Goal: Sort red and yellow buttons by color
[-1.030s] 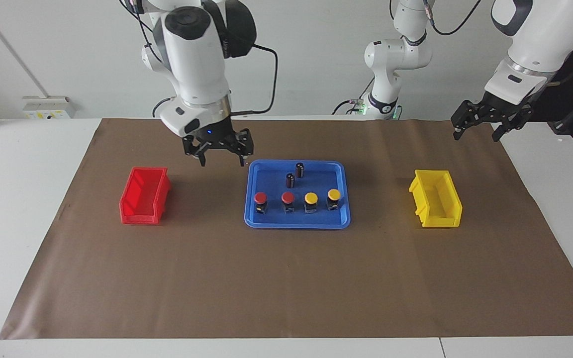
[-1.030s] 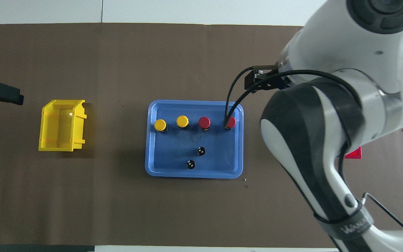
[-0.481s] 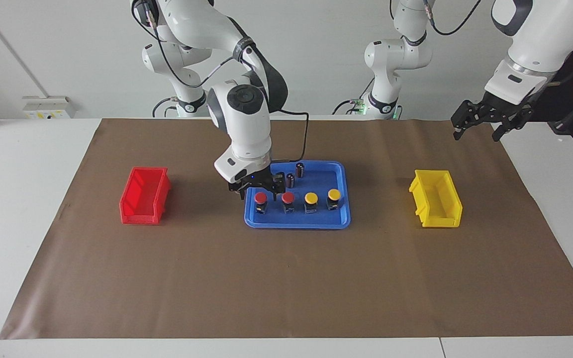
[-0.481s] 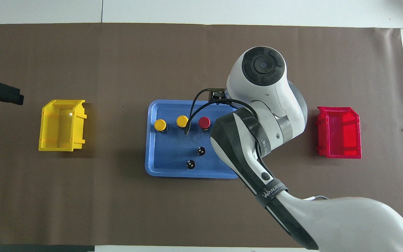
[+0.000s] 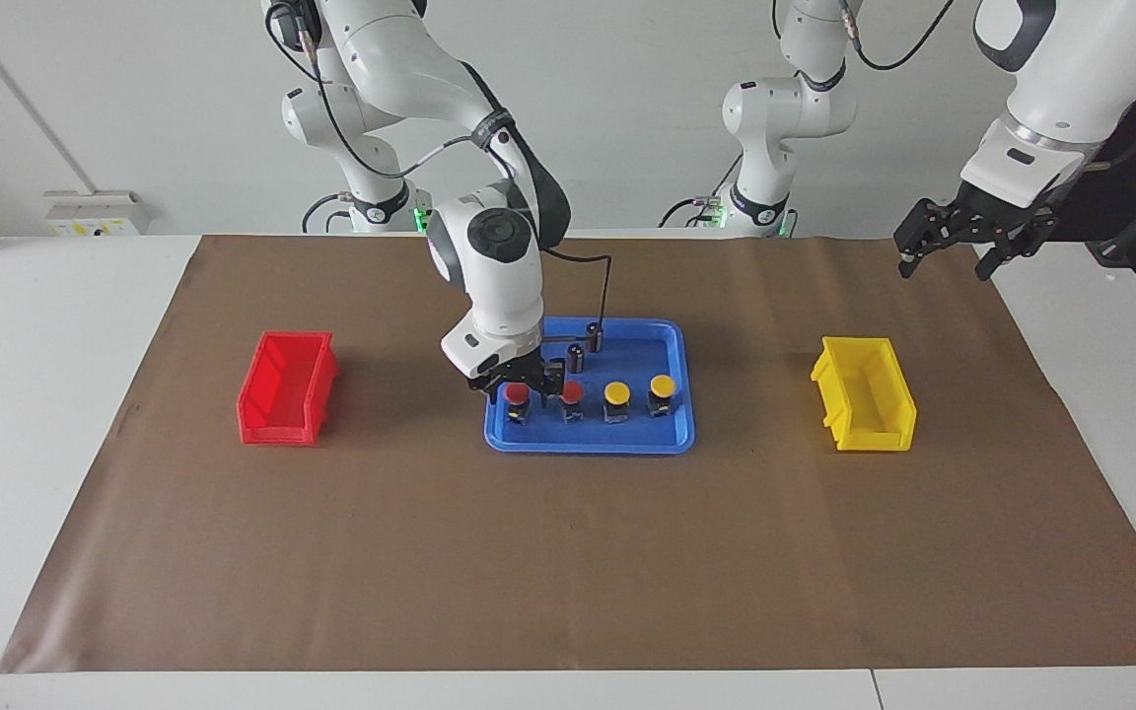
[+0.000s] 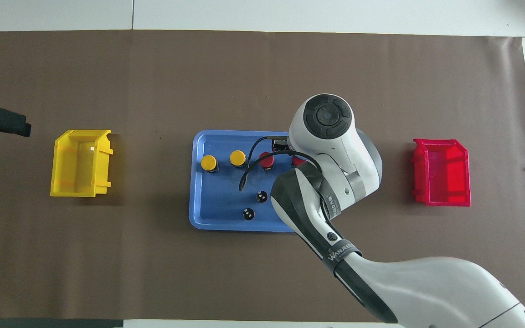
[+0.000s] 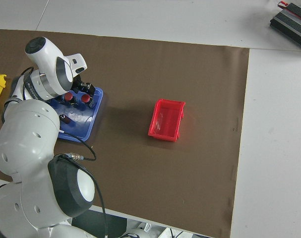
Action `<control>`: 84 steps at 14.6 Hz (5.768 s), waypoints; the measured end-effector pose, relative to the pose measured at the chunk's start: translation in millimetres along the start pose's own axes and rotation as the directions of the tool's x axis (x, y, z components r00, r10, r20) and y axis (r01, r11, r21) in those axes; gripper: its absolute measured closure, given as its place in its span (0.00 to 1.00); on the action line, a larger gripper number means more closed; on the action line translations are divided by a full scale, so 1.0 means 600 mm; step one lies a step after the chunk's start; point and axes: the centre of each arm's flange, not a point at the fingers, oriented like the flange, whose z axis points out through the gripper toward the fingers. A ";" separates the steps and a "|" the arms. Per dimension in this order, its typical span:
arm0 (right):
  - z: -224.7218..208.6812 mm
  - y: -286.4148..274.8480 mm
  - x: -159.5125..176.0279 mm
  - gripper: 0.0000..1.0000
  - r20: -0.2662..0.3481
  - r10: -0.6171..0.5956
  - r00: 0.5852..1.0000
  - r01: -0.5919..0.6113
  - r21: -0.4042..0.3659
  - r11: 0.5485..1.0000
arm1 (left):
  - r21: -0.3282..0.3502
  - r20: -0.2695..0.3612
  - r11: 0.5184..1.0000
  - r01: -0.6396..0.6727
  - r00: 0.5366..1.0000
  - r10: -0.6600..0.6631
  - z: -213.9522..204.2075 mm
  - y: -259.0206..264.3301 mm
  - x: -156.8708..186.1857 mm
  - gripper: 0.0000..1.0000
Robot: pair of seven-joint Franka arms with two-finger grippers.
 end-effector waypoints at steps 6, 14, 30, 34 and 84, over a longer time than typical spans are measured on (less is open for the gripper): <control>0.012 0.007 -0.012 0.26 0.015 -0.001 1.000 0.001 -0.010 1.000 | 0.000 -0.001 1.000 -0.019 1.000 0.019 0.000 0.018 0.001 0.00; 0.009 -0.008 -0.024 0.59 0.014 -0.019 1.000 0.019 -0.009 1.000 | -0.008 -0.049 0.993 0.118 0.992 -0.118 0.036 0.068 0.005 0.00; -0.125 0.592 0.066 0.59 0.139 -0.209 0.968 0.203 0.054 0.978 | -0.049 -0.050 0.974 0.222 0.973 -0.224 0.458 0.489 -0.002 0.21; -0.077 0.589 0.020 0.59 0.118 -0.218 0.969 0.213 0.050 0.976 | -0.042 -0.045 0.974 0.222 0.974 -0.224 0.462 0.489 -0.003 0.21; 0.010 -0.128 -0.058 0.28 -0.086 -0.034 0.996 0.035 0.012 0.999 | 0.019 0.053 1.000 0.018 0.998 -0.019 0.463 -0.039 -0.073 0.50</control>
